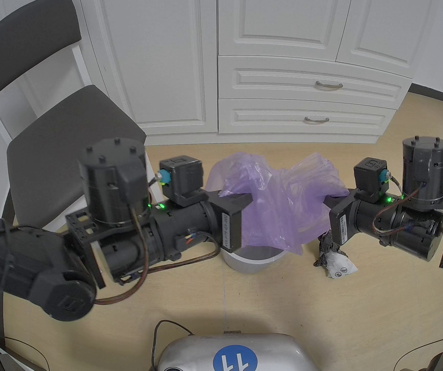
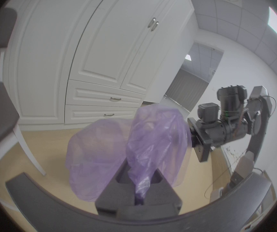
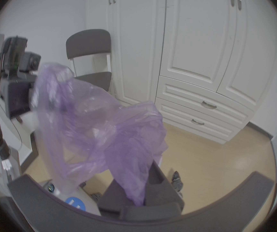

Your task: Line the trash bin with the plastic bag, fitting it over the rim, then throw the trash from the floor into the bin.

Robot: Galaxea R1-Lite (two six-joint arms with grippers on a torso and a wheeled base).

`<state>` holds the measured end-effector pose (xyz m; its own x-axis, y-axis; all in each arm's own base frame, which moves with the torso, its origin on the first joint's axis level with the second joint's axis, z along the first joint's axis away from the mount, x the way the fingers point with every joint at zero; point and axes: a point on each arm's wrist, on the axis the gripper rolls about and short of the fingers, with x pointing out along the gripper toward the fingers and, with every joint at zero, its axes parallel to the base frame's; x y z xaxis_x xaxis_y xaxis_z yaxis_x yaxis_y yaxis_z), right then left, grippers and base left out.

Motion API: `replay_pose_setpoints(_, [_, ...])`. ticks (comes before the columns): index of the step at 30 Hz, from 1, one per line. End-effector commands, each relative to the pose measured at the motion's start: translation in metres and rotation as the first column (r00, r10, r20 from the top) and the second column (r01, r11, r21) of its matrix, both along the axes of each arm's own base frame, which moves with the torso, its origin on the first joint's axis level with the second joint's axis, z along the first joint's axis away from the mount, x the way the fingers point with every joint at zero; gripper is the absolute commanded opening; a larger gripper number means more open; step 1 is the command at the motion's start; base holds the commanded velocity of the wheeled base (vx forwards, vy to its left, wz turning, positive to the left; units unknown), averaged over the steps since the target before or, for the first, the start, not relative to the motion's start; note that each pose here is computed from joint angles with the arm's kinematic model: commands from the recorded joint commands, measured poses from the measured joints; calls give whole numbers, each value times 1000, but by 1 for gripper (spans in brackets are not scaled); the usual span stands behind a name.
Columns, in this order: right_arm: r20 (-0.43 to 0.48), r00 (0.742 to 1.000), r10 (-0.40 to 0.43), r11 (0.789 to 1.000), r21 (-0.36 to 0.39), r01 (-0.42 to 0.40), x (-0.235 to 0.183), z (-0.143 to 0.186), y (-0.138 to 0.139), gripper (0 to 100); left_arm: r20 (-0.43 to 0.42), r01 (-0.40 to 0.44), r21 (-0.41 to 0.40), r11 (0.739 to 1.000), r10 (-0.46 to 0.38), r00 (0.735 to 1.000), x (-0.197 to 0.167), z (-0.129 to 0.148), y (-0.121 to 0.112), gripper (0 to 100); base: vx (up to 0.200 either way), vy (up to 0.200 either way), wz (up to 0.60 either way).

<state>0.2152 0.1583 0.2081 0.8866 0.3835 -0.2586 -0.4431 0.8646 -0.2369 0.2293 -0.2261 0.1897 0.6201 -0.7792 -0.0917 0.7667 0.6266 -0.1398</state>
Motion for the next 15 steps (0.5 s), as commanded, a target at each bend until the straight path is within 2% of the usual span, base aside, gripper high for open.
replay_pose_setpoints(1, [-64, 998, 0, 997, 83, 6, 2, -30, 4, 0, -115, -52, -15, 999, 50, 992, 29, -58, -27, 0, 0, 0, 0])
replay_pose_setpoints(3, [-71, 997, -7, 988, 154, 18, 11, -37, 3, 0, -117, -105, -63, 992, 97, 988, 46, -72, -30, 0, 0, 0, 0])
replay_pose_setpoints(6, [-91, 996, 9, 975, 223, 12, 20, -47, -5, 0, -138, -137, -112, 984, 121, 983, 60, -83, -31, 0, 0, 0, 0])
replay_pose_setpoints(12, [-78, 997, 11, 966, 258, 9, 41, -57, -12, 0, -195, -195, -207, 959, 155, 969, 82, -92, -26, 0, 0, 0, 0])
replay_pose_setpoints(15, [-86, 996, -5, 959, 283, 29, 60, -73, -6, 0, -241, -237, -251, 939, 176, 954, 101, -108, -25, 0, 0, 0, 0])
